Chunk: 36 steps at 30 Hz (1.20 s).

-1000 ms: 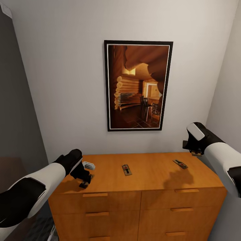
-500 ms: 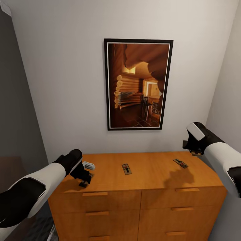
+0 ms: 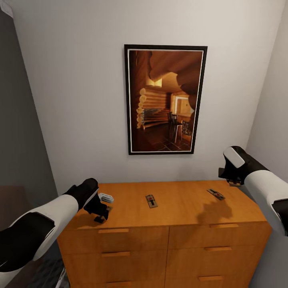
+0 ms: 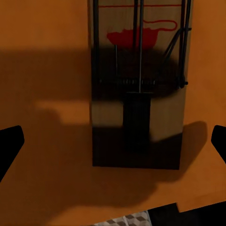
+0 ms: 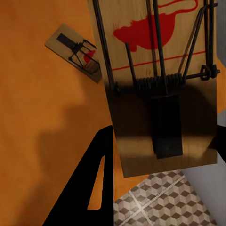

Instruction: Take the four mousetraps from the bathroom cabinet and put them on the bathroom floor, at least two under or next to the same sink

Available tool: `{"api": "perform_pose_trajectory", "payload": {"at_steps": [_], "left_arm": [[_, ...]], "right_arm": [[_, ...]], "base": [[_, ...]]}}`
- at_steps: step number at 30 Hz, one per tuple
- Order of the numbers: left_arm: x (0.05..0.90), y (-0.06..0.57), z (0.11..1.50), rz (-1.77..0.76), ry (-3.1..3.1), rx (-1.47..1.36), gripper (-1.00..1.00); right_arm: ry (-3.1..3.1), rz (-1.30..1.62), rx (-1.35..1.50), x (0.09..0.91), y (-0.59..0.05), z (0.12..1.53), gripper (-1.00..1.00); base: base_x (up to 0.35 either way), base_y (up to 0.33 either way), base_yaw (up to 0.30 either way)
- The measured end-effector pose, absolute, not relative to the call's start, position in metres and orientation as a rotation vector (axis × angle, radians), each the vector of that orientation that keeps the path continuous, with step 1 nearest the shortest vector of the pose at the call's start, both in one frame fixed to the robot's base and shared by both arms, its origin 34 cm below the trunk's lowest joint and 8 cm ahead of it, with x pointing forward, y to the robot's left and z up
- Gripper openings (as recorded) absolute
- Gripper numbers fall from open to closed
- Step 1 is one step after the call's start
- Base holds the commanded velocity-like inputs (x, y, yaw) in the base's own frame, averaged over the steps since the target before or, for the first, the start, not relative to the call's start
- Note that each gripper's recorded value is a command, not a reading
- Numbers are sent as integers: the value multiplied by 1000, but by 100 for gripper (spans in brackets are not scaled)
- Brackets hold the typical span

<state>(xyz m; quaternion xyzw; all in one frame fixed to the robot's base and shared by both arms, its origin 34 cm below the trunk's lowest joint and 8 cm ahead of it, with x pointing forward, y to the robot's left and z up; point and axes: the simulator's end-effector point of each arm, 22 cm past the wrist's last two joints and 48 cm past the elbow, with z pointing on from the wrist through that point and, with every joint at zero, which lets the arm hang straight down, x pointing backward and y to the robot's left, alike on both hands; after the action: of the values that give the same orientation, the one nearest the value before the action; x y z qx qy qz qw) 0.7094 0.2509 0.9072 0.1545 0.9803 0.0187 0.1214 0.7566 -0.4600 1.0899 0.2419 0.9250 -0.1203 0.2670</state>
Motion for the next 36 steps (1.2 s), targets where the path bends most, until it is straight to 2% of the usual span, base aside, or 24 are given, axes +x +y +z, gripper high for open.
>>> {"api": "perform_pose_trajectory", "payload": {"at_steps": [36], "left_arm": [[716,259,901,84,2857,439,100]], "right_arm": [[2491,-329,661,756,-465,1074,-100]], "base": [[0,0,0]]}}
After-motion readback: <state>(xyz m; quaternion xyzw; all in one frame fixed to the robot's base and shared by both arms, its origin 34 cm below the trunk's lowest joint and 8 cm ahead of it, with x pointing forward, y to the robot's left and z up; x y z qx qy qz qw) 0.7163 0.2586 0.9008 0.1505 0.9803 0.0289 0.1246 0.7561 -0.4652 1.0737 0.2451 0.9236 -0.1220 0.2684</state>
